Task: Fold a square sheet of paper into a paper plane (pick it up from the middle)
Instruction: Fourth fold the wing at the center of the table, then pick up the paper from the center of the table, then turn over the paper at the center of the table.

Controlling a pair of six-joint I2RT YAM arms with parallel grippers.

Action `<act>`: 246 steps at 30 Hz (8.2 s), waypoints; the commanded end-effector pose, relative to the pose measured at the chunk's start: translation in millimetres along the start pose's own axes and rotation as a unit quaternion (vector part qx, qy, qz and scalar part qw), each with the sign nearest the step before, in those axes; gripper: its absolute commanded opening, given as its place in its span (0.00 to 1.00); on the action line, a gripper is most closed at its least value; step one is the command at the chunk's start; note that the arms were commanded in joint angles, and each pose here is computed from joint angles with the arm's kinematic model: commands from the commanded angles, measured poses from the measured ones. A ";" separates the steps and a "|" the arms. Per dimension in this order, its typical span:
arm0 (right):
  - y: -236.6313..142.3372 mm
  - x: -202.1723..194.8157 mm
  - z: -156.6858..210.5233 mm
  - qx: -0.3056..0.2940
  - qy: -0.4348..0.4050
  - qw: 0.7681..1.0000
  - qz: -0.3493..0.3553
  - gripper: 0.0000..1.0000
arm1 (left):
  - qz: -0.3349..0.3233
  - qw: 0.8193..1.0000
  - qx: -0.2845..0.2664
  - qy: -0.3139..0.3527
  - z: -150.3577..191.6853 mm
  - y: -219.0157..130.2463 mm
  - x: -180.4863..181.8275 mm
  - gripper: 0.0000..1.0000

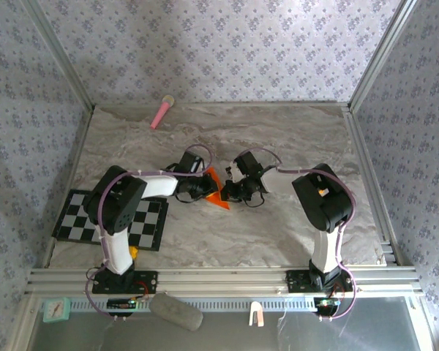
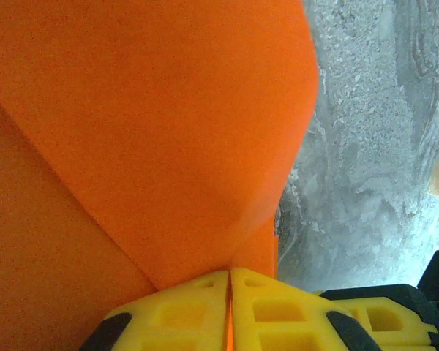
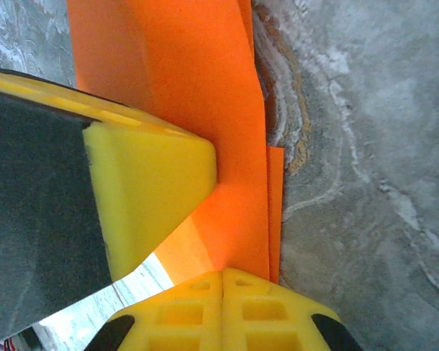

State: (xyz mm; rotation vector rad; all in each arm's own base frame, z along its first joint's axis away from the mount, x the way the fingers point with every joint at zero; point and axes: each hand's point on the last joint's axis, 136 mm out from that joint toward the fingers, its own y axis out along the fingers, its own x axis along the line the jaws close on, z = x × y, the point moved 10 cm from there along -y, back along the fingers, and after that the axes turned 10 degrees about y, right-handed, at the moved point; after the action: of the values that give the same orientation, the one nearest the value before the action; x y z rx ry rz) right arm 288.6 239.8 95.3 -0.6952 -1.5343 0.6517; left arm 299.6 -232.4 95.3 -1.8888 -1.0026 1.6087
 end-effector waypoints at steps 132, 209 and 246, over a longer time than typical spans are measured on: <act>9.3 -0.6 5.1 0.044 0.026 0.999 0.017 0.02 | -0.162 0.985 0.045 -0.035 -16.3 1.1 45.7 0.02; -122.3 73.5 -39.0 -0.167 -0.056 0.938 -0.300 0.00 | 0.243 0.951 -0.168 0.087 -11.0 -148.2 -67.7 0.92; -149.2 76.3 -41.9 -0.163 -0.014 0.905 -0.392 0.08 | 0.308 0.930 -0.180 0.094 -19.7 -152.3 -84.2 0.24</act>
State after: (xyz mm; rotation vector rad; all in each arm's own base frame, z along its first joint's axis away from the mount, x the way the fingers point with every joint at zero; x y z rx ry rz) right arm 322.8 203.0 255.6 -0.2770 -1.7707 -0.2031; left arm 278.5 -199.0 260.8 -2.7335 -0.6708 1.6249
